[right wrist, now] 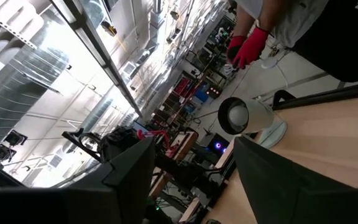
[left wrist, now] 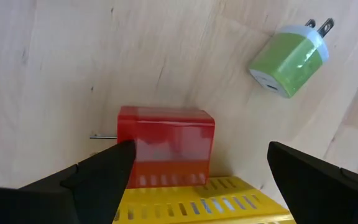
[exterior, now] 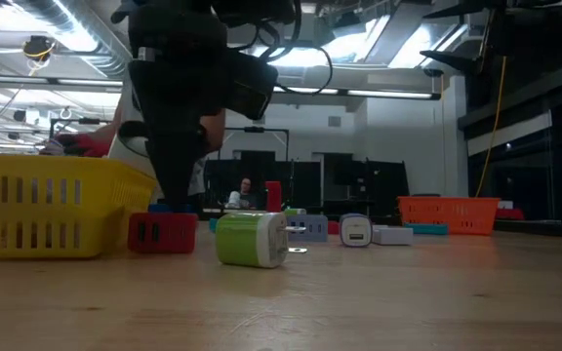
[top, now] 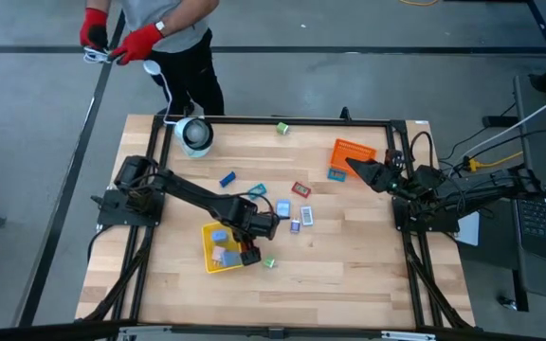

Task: Pick & Place Office items
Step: Put the red charger adapter into the yellow bin

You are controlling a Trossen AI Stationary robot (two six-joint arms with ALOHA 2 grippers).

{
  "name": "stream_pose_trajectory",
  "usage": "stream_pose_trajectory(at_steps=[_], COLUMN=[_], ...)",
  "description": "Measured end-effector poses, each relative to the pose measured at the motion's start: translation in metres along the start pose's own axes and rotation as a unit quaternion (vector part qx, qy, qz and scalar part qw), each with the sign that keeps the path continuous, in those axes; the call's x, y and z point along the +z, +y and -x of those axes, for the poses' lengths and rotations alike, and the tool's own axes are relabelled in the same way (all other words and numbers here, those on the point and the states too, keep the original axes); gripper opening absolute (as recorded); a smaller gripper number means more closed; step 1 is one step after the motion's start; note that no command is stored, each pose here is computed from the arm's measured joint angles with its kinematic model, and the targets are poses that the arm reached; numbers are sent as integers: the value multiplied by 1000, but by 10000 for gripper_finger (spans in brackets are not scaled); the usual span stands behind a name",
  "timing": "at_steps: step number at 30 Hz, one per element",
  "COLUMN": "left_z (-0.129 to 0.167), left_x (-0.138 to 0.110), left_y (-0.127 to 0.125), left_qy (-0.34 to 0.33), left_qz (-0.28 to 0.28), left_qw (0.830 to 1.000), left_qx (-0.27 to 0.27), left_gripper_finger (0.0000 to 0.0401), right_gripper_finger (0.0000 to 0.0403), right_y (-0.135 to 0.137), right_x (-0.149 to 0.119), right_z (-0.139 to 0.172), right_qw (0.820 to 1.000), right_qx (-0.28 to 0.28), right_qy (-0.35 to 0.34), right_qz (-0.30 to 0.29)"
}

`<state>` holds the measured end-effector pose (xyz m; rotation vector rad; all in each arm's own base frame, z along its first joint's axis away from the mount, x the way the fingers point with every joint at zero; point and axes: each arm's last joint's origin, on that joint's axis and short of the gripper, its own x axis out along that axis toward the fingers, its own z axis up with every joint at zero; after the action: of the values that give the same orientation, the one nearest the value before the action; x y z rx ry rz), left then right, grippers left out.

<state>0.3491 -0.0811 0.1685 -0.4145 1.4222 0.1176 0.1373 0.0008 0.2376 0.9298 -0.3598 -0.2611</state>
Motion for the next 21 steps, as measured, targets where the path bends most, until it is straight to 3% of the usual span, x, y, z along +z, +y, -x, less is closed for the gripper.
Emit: stream_pose_trajectory(at_steps=[5,14,21], left_z=[-6,-8,17], left_x=[-5,-6,0], left_y=[0,1,-4], left_qy=[-2,-3,-14], left_qz=[-20,-14,-18], left_qw=[998,997,997], left_qx=[58,70,79], left_gripper_finger=[362,334,334], right_gripper_finger=[227,226,226], right_y=[-1,-2,-2], right_x=[-1,-2,-2], right_z=[0,0,0], right_qw=[1000,1000,1000], right_qx=[-7,-10,-10], right_qy=[5,8,8], right_qz=[4,7,18])
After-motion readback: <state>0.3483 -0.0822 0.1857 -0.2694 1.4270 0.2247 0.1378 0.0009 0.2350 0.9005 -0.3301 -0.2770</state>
